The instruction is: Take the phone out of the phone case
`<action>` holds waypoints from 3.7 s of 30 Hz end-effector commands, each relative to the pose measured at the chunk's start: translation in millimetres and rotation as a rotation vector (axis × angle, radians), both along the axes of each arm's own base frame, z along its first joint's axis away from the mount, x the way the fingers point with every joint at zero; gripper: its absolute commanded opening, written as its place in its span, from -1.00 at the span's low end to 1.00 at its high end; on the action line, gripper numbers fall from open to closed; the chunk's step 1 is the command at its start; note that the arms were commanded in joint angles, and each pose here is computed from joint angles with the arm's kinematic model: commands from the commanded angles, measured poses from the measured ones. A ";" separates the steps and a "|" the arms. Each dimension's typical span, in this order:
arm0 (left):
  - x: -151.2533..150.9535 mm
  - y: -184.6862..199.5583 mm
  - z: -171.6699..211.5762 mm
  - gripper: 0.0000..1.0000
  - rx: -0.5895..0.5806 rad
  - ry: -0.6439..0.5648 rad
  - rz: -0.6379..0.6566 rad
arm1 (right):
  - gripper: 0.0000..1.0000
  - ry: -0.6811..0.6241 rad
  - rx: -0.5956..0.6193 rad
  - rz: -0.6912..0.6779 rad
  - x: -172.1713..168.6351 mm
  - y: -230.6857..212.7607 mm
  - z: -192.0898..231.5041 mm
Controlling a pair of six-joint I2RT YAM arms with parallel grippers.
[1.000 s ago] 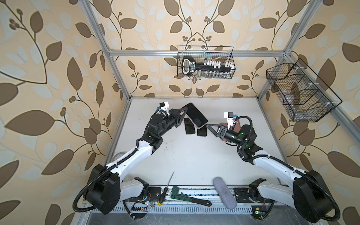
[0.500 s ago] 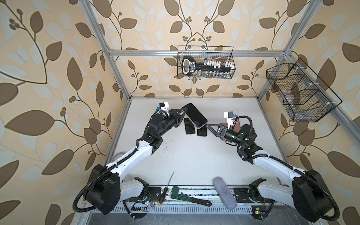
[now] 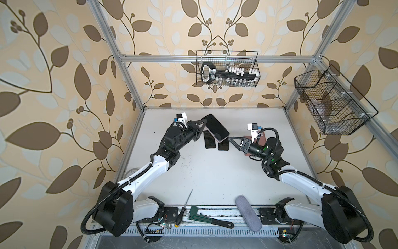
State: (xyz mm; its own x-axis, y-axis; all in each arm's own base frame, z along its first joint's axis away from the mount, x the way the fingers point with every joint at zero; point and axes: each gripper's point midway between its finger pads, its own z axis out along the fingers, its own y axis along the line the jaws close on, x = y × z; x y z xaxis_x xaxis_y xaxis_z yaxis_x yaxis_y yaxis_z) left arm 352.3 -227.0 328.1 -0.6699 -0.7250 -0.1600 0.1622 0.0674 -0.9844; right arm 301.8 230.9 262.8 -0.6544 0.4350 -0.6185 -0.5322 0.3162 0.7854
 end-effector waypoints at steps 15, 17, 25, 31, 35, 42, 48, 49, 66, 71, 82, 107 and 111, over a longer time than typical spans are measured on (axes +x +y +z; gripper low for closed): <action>-12.8 -7.6 59.3 -1.00 -0.124 -0.147 -0.052 | 0.78 -0.020 0.025 -0.008 9.9 -3.4 9.1; -13.4 -8.1 60.3 -1.00 -0.128 -0.149 -0.056 | 0.78 -0.020 0.028 -0.009 10.9 -3.6 9.1; -15.5 -15.1 59.2 -1.00 -0.129 -0.149 -0.080 | 0.78 -0.017 0.043 0.004 15.1 -2.5 11.8; -18.4 -31.2 59.7 -1.00 -0.123 -0.155 -0.137 | 0.72 -0.003 0.070 0.020 23.2 -6.2 15.0; -18.8 -42.5 54.5 -1.00 -0.113 -0.149 -0.173 | 0.70 -0.002 0.081 0.047 27.8 -4.7 21.2; -14.8 -49.9 51.3 -1.00 -0.098 -0.150 -0.192 | 0.64 0.003 0.124 0.085 31.1 -1.0 29.5; -6.7 -51.8 45.0 -1.00 -0.075 -0.146 -0.173 | 0.44 0.034 0.195 0.115 27.4 0.2 31.4; -4.8 -51.8 43.4 -1.00 -0.070 -0.142 -0.165 | 0.42 0.037 0.204 0.115 26.2 -0.7 31.9; 23.0 -60.5 26.5 -1.00 -0.034 -0.134 -0.122 | 0.07 0.122 0.287 0.127 4.2 -10.5 38.2; 27.7 -59.0 22.2 -1.00 -0.029 -0.130 -0.106 | 0.03 0.128 0.320 0.131 1.8 -12.5 44.0; 34.6 -55.8 2.2 -1.00 0.001 -0.091 -0.088 | -0.35 0.126 0.381 0.137 -0.8 -16.2 53.1; 33.8 -52.1 -15.5 0.04 0.023 -0.022 -0.081 | -1.00 0.142 0.486 0.096 10.0 -24.7 56.0; 29.1 -49.5 -15.2 0.34 0.024 0.008 -0.077 | -1.00 0.139 0.477 0.066 16.5 -26.5 51.6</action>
